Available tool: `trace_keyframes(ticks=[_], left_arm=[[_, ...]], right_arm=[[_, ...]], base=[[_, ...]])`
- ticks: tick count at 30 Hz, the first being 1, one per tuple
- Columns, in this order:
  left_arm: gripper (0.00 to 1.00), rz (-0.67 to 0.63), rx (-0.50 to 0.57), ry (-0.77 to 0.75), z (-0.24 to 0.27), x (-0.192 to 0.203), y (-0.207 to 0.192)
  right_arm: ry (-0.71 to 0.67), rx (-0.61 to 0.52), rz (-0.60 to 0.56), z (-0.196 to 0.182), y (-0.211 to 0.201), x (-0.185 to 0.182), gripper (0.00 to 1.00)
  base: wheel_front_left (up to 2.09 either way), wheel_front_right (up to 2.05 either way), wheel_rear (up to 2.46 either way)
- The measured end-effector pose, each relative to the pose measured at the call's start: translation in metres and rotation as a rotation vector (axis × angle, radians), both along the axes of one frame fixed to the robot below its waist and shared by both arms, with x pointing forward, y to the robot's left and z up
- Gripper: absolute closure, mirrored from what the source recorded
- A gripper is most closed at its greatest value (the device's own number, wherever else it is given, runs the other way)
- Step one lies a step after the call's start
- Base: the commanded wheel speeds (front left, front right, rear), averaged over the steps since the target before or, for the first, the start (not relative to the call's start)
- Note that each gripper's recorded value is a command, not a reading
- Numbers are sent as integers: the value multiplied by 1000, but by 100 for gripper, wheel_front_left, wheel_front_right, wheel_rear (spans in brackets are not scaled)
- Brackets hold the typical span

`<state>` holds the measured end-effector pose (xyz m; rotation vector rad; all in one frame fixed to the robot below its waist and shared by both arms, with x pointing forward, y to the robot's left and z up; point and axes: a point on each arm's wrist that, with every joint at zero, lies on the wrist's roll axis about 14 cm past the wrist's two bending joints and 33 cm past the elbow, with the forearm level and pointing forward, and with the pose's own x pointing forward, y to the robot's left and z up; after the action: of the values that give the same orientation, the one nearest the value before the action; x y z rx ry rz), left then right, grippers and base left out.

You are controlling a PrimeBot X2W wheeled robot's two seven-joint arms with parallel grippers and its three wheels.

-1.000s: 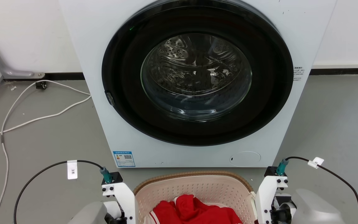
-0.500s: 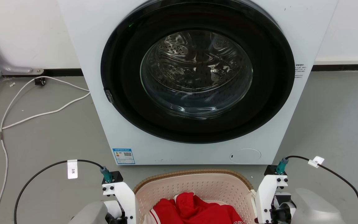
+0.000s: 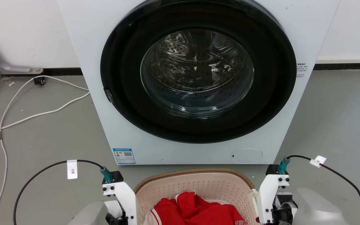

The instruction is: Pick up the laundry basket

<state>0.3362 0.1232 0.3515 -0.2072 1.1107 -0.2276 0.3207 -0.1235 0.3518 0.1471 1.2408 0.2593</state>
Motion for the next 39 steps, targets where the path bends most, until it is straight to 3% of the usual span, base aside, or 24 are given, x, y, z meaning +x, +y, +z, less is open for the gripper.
trace_keyframes(ticks=[39], left_arm=[[100,21,-4,-21,2,5,1]], right_arm=[[-6,-2,-1,4,-2,5,100]], base=[[0,0,0]])
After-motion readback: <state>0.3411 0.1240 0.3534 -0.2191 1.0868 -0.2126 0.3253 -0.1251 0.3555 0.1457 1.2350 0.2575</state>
